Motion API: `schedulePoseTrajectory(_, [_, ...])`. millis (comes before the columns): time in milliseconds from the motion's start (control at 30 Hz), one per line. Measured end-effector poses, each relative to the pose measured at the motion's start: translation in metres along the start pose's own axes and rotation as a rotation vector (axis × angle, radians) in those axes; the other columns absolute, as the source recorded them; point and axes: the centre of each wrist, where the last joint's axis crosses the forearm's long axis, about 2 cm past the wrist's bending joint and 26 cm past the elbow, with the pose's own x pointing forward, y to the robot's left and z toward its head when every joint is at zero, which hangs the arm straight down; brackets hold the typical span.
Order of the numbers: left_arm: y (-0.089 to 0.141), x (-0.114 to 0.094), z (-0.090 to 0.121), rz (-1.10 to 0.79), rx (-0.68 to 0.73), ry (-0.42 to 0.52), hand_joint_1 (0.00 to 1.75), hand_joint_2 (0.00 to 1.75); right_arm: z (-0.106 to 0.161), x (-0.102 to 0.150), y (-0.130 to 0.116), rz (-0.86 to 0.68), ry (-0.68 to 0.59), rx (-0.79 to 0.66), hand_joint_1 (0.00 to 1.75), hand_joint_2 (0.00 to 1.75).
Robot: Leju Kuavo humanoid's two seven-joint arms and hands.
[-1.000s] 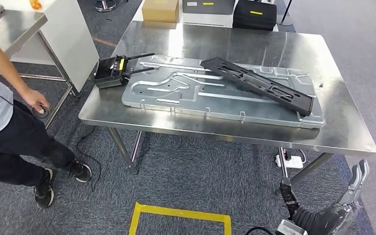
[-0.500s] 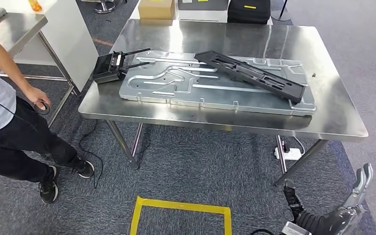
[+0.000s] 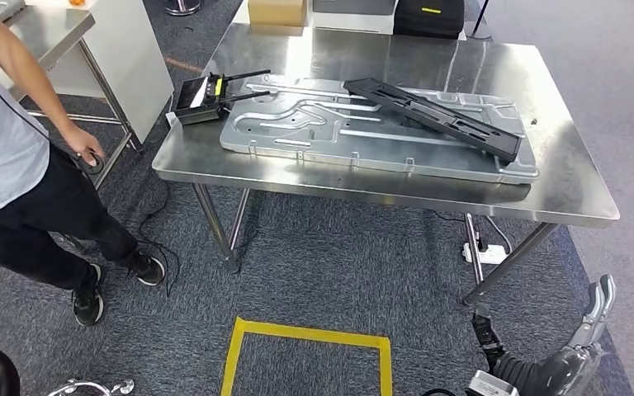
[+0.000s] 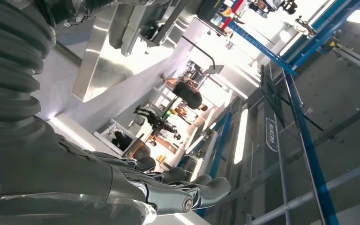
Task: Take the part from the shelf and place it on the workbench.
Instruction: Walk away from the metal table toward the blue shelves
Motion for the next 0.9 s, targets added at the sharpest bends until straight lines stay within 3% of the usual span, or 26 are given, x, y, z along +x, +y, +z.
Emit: schedulePoseTrajectory(900, [0.007, 0.000, -0.002, 0.021, 0.011, 0.036, 0.00, 0.00, 0.012, -0.008, 0.005, -0.002, 0.055, 0.033, 0.00, 1.75])
